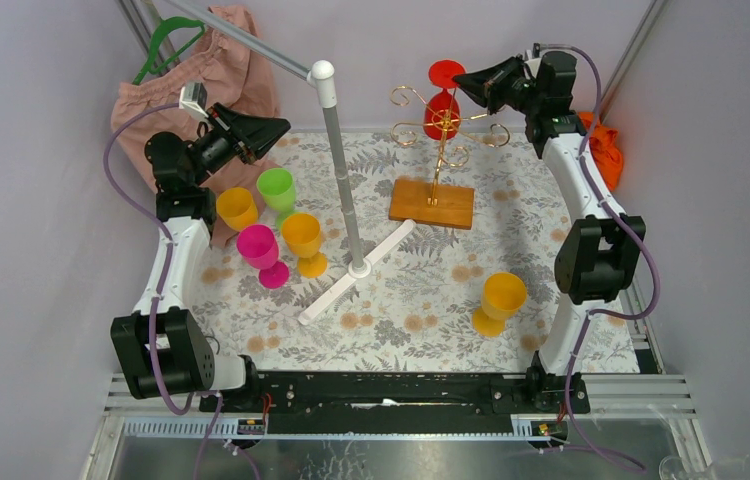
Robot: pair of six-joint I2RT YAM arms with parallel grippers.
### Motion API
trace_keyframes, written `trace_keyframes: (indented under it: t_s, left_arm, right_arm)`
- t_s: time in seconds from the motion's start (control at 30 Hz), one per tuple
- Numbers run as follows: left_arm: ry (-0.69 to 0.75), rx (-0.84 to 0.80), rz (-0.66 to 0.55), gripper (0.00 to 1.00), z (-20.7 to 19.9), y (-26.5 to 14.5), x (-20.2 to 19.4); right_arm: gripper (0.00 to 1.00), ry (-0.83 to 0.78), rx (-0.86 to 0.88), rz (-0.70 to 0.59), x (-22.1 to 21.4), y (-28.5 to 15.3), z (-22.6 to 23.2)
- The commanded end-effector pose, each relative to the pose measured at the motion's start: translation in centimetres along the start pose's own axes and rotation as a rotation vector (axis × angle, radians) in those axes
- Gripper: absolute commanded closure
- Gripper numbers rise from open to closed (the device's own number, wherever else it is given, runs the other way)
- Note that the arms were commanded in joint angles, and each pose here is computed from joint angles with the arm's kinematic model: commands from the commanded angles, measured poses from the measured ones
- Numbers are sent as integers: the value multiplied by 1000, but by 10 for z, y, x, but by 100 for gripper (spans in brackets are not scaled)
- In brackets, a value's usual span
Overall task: Take the wine glass off the wine glass rack
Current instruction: Pick up the wine glass from the wine rack.
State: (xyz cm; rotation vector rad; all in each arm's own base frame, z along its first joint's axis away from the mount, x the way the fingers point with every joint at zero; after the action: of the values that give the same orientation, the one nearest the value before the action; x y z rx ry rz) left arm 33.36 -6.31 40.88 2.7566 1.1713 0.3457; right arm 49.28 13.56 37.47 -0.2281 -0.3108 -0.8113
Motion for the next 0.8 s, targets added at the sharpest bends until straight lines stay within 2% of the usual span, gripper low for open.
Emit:
trace_keyframes:
  t_s: [0.0, 0.33, 0.77]
  left_arm:
    - [13, 7, -4, 75, 5, -2, 2]
    - [3, 11, 1, 75, 8, -3, 2]
    - [3, 13, 10, 76, 9, -3, 1]
  right_arm:
    - [100, -86, 93, 25, -9, -10, 40]
    - [100, -97, 102, 85, -27, 17, 50]
    - [100, -66, 112, 61, -3, 57, 45]
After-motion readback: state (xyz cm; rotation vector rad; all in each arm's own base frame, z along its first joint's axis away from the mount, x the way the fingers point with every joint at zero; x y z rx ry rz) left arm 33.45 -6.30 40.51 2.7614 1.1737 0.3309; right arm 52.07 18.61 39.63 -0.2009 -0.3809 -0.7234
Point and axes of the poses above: each gripper's point midway between its finger pads, its own y axis out along the fingers, its own z axis along the line the jaws close on, x = y × z, the point moved 6 cm from there along -y, back along the fingers, and after that the axes turned 11 degrees about -y, right-handed, at the moved point
